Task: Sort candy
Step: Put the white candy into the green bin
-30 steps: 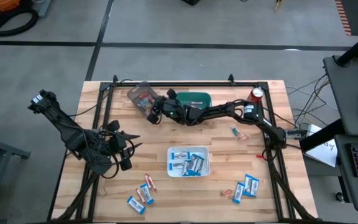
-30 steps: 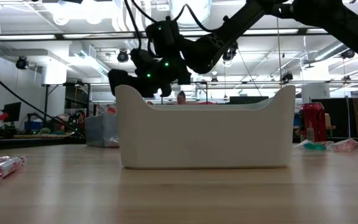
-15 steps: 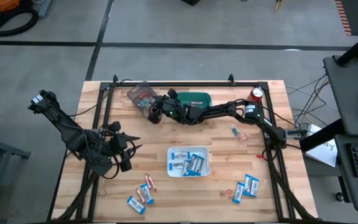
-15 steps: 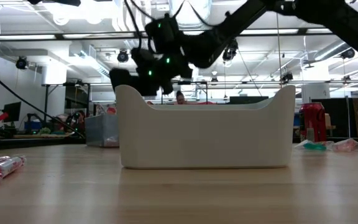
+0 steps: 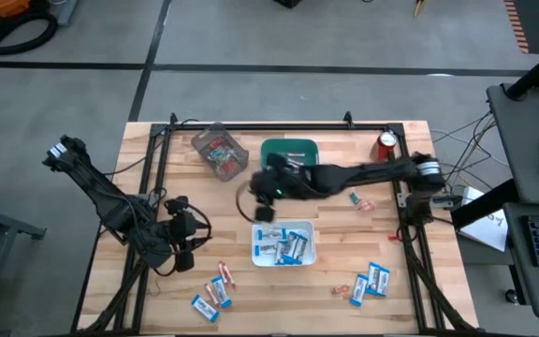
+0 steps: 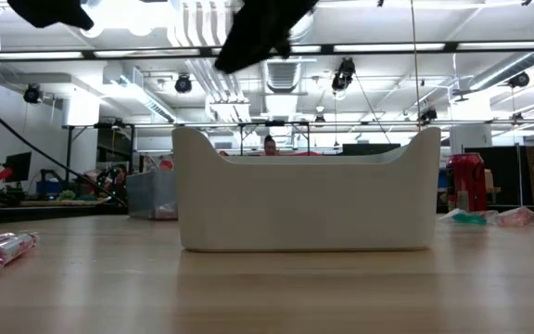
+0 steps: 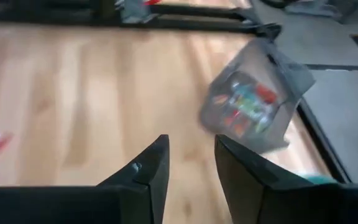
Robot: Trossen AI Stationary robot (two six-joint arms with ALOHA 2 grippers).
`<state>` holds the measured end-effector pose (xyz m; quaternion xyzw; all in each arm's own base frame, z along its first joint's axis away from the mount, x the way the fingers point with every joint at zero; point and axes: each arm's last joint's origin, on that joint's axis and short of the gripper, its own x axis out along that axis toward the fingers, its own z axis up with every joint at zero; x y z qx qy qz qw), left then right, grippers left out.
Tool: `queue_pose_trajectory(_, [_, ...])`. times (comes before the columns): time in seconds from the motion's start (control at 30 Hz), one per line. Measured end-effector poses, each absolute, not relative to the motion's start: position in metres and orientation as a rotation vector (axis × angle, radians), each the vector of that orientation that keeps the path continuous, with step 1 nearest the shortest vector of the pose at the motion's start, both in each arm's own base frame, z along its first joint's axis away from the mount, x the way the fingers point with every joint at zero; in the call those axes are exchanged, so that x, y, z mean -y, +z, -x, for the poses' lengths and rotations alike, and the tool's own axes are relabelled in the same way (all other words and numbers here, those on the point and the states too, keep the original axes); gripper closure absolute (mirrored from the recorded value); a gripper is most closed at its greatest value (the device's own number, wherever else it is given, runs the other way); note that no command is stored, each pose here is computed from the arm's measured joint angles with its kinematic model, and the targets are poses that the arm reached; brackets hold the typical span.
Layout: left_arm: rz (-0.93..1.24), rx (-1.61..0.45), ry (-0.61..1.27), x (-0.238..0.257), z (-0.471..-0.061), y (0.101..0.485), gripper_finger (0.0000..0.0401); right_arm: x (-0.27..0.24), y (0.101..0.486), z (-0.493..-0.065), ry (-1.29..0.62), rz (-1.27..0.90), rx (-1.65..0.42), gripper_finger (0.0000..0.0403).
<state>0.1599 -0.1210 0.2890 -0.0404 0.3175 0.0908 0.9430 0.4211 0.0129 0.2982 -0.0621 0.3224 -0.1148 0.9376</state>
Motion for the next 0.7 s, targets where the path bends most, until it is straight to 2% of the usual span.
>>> queue_pose_trajectory(0.23, [0.04, -0.674, 0.161, 0.134, -0.174, 0.278, 0.0282, -0.066, 0.323, -0.36, -0.123, 0.137, -0.71, 0.0307])
queue_pose_trajectory(0.53, [-0.008, -0.841, 0.002, 0.154, -0.187, 0.255, 0.0282, -0.109, 0.324, -0.287, 0.018, 0.104, -0.746, 0.0329])
queue_pose_trajectory(0.7, [-0.002, -0.93, -0.062, 0.161, -0.19, 0.244, 0.0266, -0.115, 0.321, -0.261, 0.034, 0.006, -0.711, 0.033])
